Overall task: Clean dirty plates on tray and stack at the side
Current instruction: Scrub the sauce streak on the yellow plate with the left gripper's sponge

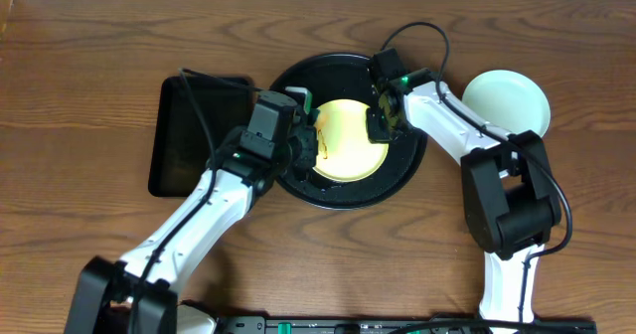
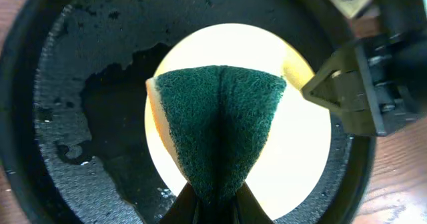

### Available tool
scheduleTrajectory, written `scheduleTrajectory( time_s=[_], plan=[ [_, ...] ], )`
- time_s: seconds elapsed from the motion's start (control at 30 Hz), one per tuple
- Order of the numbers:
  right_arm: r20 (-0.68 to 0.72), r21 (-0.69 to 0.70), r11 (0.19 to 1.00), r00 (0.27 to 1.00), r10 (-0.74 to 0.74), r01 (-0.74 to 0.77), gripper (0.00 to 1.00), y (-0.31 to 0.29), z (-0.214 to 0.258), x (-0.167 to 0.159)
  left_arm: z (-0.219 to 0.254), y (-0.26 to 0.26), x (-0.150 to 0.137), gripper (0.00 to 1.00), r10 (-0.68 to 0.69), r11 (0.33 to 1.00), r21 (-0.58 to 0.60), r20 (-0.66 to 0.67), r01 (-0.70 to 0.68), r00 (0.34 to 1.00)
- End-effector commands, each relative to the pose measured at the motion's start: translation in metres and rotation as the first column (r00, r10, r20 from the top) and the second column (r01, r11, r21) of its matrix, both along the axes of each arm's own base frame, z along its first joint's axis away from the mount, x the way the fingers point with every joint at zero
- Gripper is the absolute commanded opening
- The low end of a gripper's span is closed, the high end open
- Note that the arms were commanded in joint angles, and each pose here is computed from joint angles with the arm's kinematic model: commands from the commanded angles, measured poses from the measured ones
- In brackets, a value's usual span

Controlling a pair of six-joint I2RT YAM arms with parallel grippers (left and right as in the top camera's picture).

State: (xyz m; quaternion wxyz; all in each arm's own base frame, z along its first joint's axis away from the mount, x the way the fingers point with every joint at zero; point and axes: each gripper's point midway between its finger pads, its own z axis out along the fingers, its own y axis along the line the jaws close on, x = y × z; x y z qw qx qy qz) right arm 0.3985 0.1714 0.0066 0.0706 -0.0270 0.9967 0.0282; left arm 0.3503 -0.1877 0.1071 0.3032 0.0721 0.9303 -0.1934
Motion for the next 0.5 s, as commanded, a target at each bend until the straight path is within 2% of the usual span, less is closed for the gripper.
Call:
scheduleTrajectory(
  time_s=[0.0, 0.17, 0.47],
  plan=[
    [-0.014, -0.051, 0.999, 1.0, -0.009, 0.009, 0.01, -0.014, -0.011, -0.001, -0.014, -0.009, 0.004, 0.08, -0.006, 1.0, 0.021, -0.008, 0.006, 1.0],
    [-0.023, -0.031, 1.0, 1.0, 0.005, -0.006, 0.01, -0.006, -0.011, -0.005, -0.033, -0.023, 0.015, 0.08, -0.025, 1.0, 0.014, 0.004, 0.025, 1.0],
    [-0.021, -0.029, 1.0, 1.0, 0.007, -0.007, 0.01, -0.005, -0.011, -0.004, -0.074, -0.025, 0.014, 0.08, -0.017, 0.999, 0.041, -0.071, 0.02, 0.997]
  ],
)
